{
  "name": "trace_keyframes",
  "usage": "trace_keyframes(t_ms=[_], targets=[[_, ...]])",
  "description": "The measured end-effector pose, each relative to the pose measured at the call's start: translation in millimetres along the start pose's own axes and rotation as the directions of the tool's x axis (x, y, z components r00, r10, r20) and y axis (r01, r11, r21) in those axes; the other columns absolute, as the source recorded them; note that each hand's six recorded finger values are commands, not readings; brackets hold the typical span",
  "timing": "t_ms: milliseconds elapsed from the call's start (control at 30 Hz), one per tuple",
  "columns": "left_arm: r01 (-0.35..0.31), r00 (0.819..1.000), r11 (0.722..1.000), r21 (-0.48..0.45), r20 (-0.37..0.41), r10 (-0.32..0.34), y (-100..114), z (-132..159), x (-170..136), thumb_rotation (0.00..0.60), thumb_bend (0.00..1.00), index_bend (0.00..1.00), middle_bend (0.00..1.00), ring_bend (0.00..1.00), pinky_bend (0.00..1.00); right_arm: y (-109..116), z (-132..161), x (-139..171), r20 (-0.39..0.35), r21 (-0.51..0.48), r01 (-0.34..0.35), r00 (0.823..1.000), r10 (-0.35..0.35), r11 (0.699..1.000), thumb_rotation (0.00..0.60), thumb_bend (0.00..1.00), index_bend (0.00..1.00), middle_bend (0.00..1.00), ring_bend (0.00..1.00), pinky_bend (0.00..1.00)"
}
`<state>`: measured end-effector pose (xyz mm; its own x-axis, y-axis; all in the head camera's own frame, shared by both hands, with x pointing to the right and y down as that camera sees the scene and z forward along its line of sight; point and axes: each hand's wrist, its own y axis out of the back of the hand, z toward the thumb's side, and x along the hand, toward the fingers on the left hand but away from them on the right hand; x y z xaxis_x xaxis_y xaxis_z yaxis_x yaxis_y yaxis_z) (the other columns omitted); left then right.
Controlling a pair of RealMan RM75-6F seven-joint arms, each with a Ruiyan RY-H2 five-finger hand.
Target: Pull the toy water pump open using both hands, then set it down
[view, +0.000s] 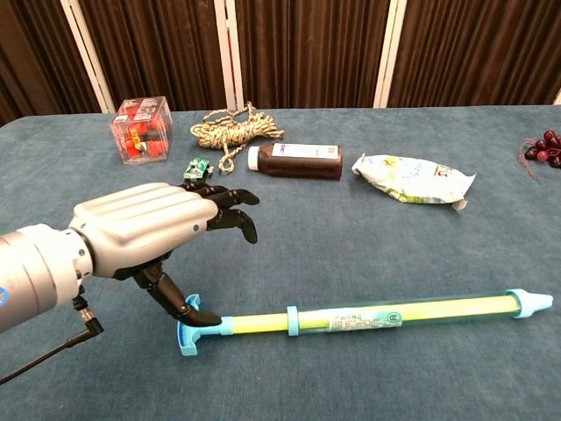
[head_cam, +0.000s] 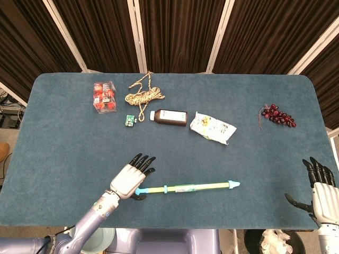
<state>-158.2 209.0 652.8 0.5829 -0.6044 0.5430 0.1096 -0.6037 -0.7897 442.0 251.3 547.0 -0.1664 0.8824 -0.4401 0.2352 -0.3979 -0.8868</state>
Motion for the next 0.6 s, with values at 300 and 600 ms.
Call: trace_keyframes(t_ms=[300,600], targets=[[0.016,1.0,1.0,0.008,-0.003,-0.016,-7.1,12.3,12.4,0.6,0.14,0.29,0.0,0.0,0.0,0.1,0.0,0.0,0.001,-0.003,-0.002,1.0,0.002,1.0,0.6,0.21,0.08,0.0,0.0,0.0],[0.044,0.998,0.998,0.045,-0.038,-0.042,-20.0,14.0,16.6,0.6,0.19,0.39,0.0,0.0,0.0,0.1,0.3,0.3,0.002,-0.006,-0.004,1.0,0.004,1.0,0.6,0.22,0.08,0.0,0.0,0.0]])
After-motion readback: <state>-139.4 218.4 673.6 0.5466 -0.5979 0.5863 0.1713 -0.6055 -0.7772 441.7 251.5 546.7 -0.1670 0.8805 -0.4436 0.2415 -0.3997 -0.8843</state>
